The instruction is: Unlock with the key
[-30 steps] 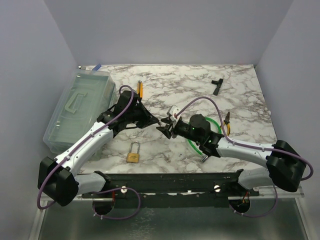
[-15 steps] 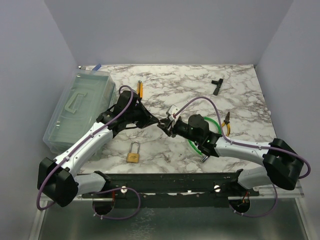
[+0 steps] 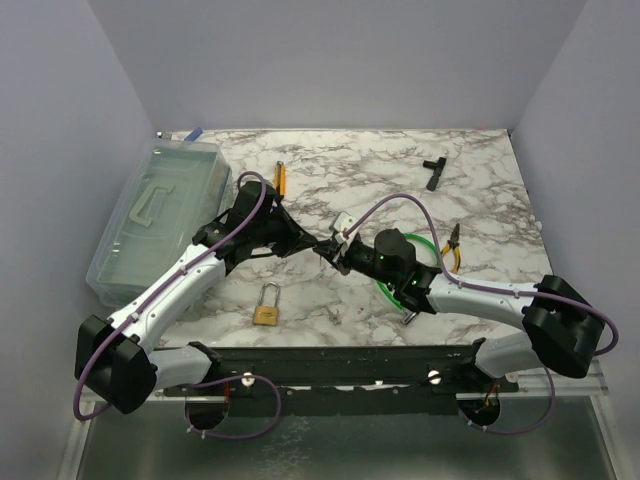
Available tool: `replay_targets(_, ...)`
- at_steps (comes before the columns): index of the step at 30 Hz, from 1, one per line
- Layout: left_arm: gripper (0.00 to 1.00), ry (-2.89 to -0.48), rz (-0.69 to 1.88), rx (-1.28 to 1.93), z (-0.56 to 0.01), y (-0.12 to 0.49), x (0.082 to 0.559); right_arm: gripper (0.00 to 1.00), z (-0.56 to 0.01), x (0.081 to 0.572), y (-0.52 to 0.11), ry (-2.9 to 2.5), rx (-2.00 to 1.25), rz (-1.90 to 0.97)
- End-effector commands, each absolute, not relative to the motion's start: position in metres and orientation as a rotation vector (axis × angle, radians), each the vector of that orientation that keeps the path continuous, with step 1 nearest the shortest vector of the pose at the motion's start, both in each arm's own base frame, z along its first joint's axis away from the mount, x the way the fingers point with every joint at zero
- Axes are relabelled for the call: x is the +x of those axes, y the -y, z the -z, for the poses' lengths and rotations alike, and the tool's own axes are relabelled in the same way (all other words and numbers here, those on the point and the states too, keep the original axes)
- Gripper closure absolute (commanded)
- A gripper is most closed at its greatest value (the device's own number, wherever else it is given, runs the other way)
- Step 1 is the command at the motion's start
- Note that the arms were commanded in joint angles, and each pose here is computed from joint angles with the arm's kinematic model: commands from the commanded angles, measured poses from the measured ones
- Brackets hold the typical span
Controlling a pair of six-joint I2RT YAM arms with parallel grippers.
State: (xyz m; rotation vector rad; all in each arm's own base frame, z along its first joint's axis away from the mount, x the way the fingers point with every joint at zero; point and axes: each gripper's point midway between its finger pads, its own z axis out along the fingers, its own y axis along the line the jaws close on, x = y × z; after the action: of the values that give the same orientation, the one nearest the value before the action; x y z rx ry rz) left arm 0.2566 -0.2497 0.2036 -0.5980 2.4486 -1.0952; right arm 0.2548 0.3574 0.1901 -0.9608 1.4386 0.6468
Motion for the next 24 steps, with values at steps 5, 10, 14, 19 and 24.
replay_targets(5, 0.97, -2.442, 1.138, -0.613, -0.216, 0.253, 0.253, 1.00, -0.198, 0.256, -0.365, -1.418, -0.971, -0.640)
replay_targets(10, 0.82, -2.444, 1.145, -0.556, -0.219, 0.255, 0.252, 1.00, -0.192, 0.253, -0.362, -1.457, -0.978, -0.646)
replay_targets(14, 0.61, -2.420, 1.135, -0.506, -0.225, 0.252, 0.253, 1.00, -0.191, 0.248, -0.358, -1.478, -0.964, -0.666)
replay_targets(19, 0.48, -2.385, 1.117, -0.467, -0.232, 0.247, 0.253, 1.00, -0.193, 0.243, -0.353, -1.493, -0.937, -0.692)
replay_targets(24, 0.48, -2.333, 1.098, -0.381, -0.244, 0.243, 0.254, 1.00, -0.197, 0.238, -0.352, -1.511, -0.907, -0.734)
